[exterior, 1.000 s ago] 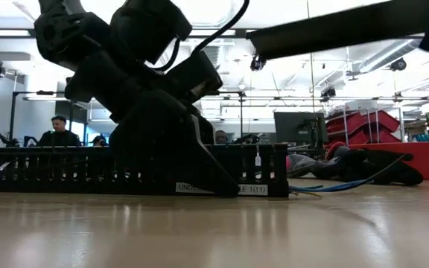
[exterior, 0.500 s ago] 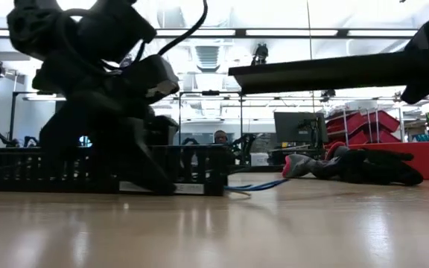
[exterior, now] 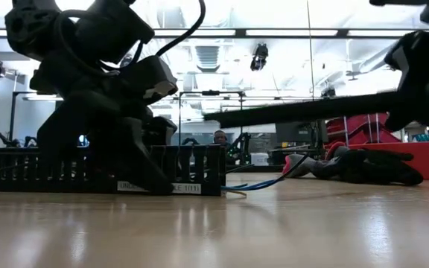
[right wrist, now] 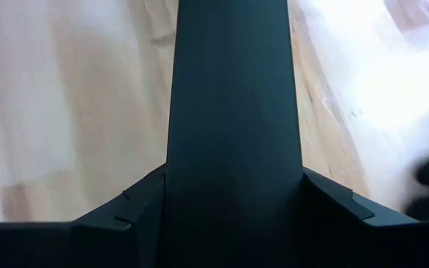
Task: Ziptie cables
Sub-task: Insert the black cable duct cover into the black cable duct
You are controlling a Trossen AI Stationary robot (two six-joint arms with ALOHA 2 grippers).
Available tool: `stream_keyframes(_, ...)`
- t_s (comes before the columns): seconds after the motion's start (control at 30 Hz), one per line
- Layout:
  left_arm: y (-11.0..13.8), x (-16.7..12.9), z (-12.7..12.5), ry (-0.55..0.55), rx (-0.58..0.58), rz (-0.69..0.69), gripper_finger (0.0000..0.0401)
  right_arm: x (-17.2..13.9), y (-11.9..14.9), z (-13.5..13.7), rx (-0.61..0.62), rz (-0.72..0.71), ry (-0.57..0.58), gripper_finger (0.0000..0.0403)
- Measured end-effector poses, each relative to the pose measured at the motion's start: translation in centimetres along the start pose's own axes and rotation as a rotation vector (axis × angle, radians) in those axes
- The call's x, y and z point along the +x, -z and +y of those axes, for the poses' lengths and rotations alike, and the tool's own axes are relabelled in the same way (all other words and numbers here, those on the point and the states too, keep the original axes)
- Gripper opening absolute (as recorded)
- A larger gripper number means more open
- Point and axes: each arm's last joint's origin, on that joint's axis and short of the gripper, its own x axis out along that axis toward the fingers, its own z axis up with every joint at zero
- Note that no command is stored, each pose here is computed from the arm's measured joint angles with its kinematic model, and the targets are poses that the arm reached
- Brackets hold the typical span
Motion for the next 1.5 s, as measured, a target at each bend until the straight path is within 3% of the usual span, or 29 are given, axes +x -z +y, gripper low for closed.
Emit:
stream_keyframes(0.7,-0.3,0.0,0.0,0.005,0.019,-0.010,0.0242,2.1,1.0,0.0,0.000,0.042,0.064,0.0213)
stream_keyframes(1.5,-0.4,0.0,-0.2,0.036,0.068,-0.017,0.0235,2.2,1.0,-0.1,0.030,0.068,0.057,0.0213)
